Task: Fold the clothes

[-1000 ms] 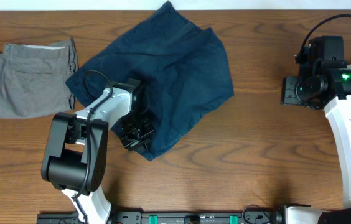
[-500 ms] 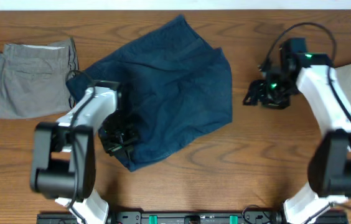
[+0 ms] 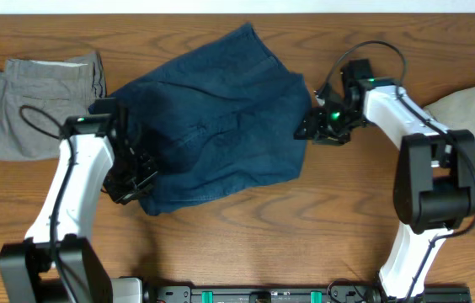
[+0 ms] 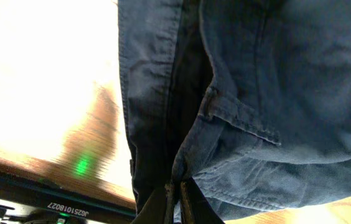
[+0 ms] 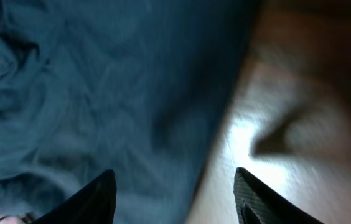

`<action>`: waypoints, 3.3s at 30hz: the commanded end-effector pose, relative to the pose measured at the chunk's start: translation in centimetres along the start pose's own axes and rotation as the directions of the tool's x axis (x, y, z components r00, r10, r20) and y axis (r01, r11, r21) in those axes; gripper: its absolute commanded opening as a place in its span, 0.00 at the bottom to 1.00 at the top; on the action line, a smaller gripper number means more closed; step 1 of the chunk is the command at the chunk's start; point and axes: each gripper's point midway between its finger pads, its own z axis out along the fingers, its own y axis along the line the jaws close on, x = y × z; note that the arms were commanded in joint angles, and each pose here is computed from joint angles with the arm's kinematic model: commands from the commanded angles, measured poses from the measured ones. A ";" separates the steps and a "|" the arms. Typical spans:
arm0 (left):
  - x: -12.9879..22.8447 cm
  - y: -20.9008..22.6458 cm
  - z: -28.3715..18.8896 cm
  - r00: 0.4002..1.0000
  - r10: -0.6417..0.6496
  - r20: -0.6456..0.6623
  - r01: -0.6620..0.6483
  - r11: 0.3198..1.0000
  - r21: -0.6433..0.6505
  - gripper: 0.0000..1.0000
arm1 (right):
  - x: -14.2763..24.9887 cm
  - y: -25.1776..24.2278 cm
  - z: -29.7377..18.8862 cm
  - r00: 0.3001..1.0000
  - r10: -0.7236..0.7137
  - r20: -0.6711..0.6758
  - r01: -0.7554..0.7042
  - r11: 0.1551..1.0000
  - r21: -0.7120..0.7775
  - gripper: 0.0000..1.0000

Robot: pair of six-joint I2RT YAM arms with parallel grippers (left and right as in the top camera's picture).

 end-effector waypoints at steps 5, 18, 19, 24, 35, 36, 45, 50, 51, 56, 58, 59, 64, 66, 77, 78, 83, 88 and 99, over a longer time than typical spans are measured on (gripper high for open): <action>-1.0 1.5 -1.6 0.995 -0.033 0.099 0.036 0.999 -0.026 0.06 | -0.4 -2.5 1.4 0.997 0.065 0.029 -0.069 0.980 0.184 0.60; -1.8 1.2 -1.7 0.991 -0.032 0.132 0.034 0.999 -0.014 0.06 | -1.4 5.1 0.6 0.959 -0.270 0.086 0.282 0.938 -0.201 0.01; -1.9 1.1 -1.7 0.990 -0.031 0.138 0.033 0.999 -0.010 0.06 | -1.7 4.9 0.0 0.960 -0.264 0.093 0.277 0.942 -0.189 0.01; -3.2 0.3 -1.9 0.982 -0.026 0.188 0.022 1.000 0.022 0.06 | -3.4 2.2 -6.8 0.974 -0.191 0.120 0.178 0.977 0.115 0.01; -4.1 -0.3 -2.1 0.974 -0.041 0.223 0.031 0.998 0.049 0.06 | -0.7 5.5 -13.0 0.946 -0.323 -0.017 0.301 0.859 0.414 0.35; -4.1 -0.3 -2.0 0.974 -0.042 0.222 0.032 0.998 0.048 0.06 | -0.7 4.5 -13.2 0.959 -0.282 -0.011 0.255 0.850 0.462 0.35; -3.3 0.2 -1.9 0.980 -0.043 0.192 0.038 0.999 0.028 0.06 | 5.6 -2.6 -11.1 0.982 0.019 -0.187 0.089 0.829 0.552 0.40; -1.1 1.6 -1.4 0.993 -0.052 0.104 0.055 0.998 -0.031 0.06 | 9.6 -2.8 -7.1 0.949 0.069 -0.308 0.074 0.900 0.430 0.41; -0.7 1.9 -1.4 0.995 -0.051 0.088 0.055 0.998 -0.042 0.06 | 10.4 -2.9 -6.3 0.940 0.080 -0.331 0.068 0.908 0.412 0.42; 0.8 2.8 -1.4 0.998 -0.052 0.029 0.054 0.995 -0.082 0.06 | 13.5 -3.6 -3.6 0.913 0.149 -0.380 0.002 0.929 0.369 0.44; 1.1 2.9 -1.4 0.999 -0.042 0.017 0.043 0.995 -0.089 0.06 | 14.2 -3.6 -2.7 0.906 0.166 -0.388 -0.026 0.940 0.341 0.45; 1.2 3.0 -1.4 0.999 -0.041 0.013 0.042 0.995 -0.092 0.06 | 14.6 -3.6 -2.3 0.904 0.169 -0.394 -0.036 0.945 0.324 0.45; 1.5 3.1 -1.4 0.999 -0.043 0.004 0.043 0.994 -0.098 0.06 | 16.0 -4.4 -0.7 0.892 0.233 -0.386 -0.103 0.939 0.329 0.46; 1.5 3.1 -1.4 0.999 -0.043 0.002 0.043 0.994 -0.098 0.06 | 16.2 -4.8 -0.2 0.894 0.246 -0.374 -0.117 0.935 0.335 0.46; 1.5 3.1 -1.4 0.999 -0.035 0.002 0.035 0.995 -0.098 0.37 | 14.4 -9.9 -1.1 0.925 0.342 -0.164 -0.182 0.780 0.598 0.04; 1.5 3.1 -1.4 1.000 -0.028 0.000 0.028 0.995 -0.098 0.43 | 14.3 -10.0 -1.1 0.926 0.343 -0.155 -0.186 0.776 0.603 0.01; 1.2 3.0 -1.4 1.000 -0.019 0.012 0.020 0.996 -0.091 0.58 | 14.3 -11.2 -2.0 0.929 0.344 -0.132 -0.177 0.730 0.660 0.01; -2.2 0.9 -1.5 0.989 0.002 0.150 -0.001 1.000 -0.007 0.58 | 14.9 -13.6 -4.2 0.914 0.396 -0.086 -0.201 0.627 0.752 0.01; -10.7 -4.2 -0.8 0.924 0.001 0.383 -0.060 0.988 0.143 0.59 | 15.6 -16.8 -6.7 0.868 0.492 -0.058 -0.287 0.594 0.752 0.01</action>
